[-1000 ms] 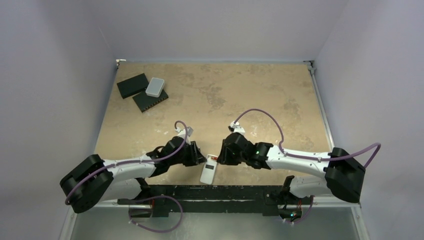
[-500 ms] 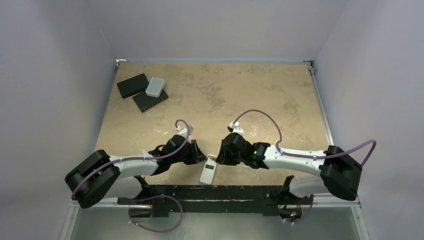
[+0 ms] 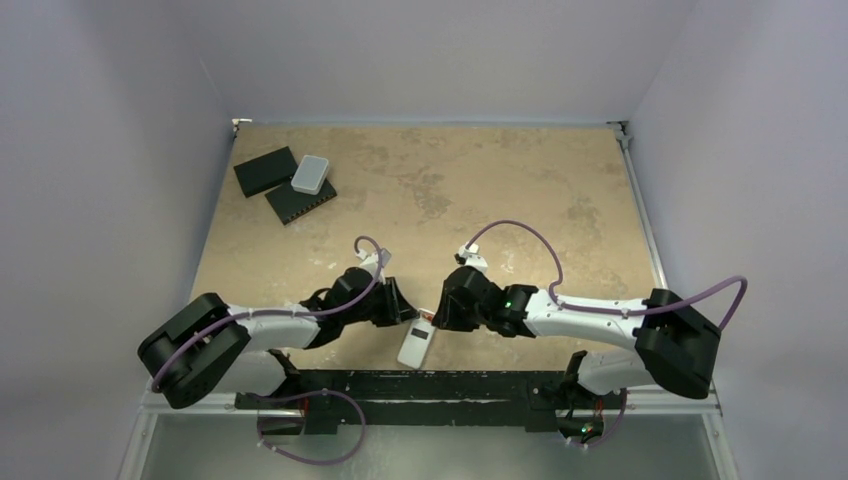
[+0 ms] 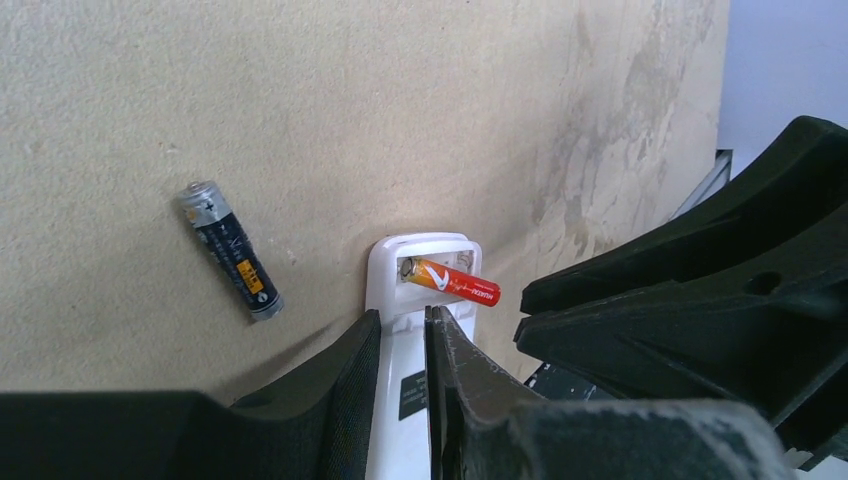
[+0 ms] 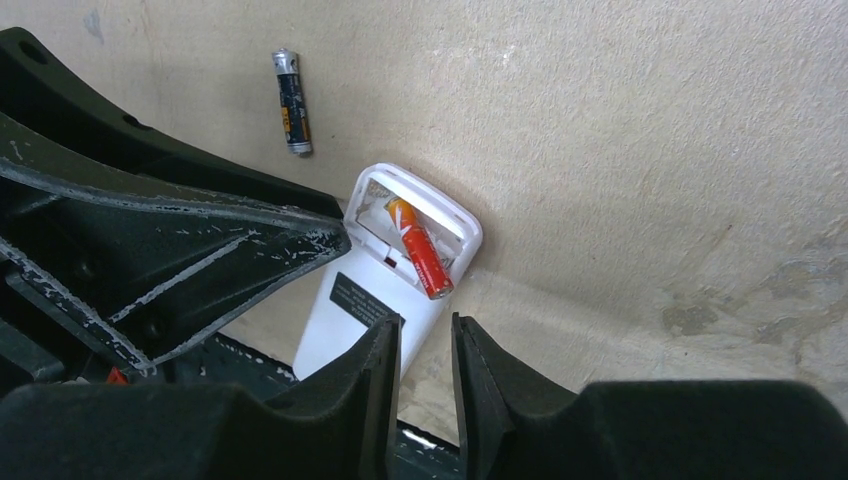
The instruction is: Load the batteries into the remote control
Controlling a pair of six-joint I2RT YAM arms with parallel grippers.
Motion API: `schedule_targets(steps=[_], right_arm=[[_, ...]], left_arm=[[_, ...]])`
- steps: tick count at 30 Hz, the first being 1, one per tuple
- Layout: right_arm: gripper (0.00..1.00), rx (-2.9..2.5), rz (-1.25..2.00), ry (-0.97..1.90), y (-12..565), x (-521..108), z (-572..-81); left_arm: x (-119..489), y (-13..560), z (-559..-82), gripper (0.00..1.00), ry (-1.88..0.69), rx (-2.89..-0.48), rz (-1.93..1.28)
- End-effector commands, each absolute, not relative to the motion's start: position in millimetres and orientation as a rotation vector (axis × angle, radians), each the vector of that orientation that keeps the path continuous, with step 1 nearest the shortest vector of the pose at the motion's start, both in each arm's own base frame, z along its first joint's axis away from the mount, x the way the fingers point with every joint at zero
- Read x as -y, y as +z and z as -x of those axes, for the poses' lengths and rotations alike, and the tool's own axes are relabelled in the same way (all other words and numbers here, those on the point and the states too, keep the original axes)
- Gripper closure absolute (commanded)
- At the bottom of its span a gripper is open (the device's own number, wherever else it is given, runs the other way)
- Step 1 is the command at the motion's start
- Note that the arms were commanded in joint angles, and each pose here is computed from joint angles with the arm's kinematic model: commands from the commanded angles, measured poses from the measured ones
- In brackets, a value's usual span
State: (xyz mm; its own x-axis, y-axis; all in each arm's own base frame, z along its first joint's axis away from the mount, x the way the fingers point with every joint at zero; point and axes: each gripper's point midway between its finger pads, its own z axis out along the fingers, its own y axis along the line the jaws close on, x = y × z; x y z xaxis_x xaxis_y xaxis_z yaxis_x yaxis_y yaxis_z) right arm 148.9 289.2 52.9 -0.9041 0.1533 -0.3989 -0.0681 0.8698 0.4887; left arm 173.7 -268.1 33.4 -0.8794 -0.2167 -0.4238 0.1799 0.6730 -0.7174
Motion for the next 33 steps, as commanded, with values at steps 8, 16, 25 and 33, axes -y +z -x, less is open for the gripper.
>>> schedule_targets(steps=[8, 16, 25, 33], right_arm=[[0.71, -2.574, -0.139, 0.699, 58.9, -293.5, -161.2], [0.72, -2.591, -0.153, 0.693, 55.6, -294.1, -159.6], [0.73, -2.587, -0.178, 0.702, 57.6, -295.6, -161.1], [0.77, -2.588, -0.186, 0.691, 58.0, -297.2, -163.0]], left_arm=[[280.8, 48.1, -181.4, 0.79, -1.198, -2.33, -0.001], [278.8, 44.8, -180.9, 0.8, -1.19, -2.337, 0.001], [279.6, 44.0, -180.0, 0.8, -1.198, -2.341, -0.005], [279.6, 45.3, -179.6, 0.8, -1.204, -2.338, -0.005]])
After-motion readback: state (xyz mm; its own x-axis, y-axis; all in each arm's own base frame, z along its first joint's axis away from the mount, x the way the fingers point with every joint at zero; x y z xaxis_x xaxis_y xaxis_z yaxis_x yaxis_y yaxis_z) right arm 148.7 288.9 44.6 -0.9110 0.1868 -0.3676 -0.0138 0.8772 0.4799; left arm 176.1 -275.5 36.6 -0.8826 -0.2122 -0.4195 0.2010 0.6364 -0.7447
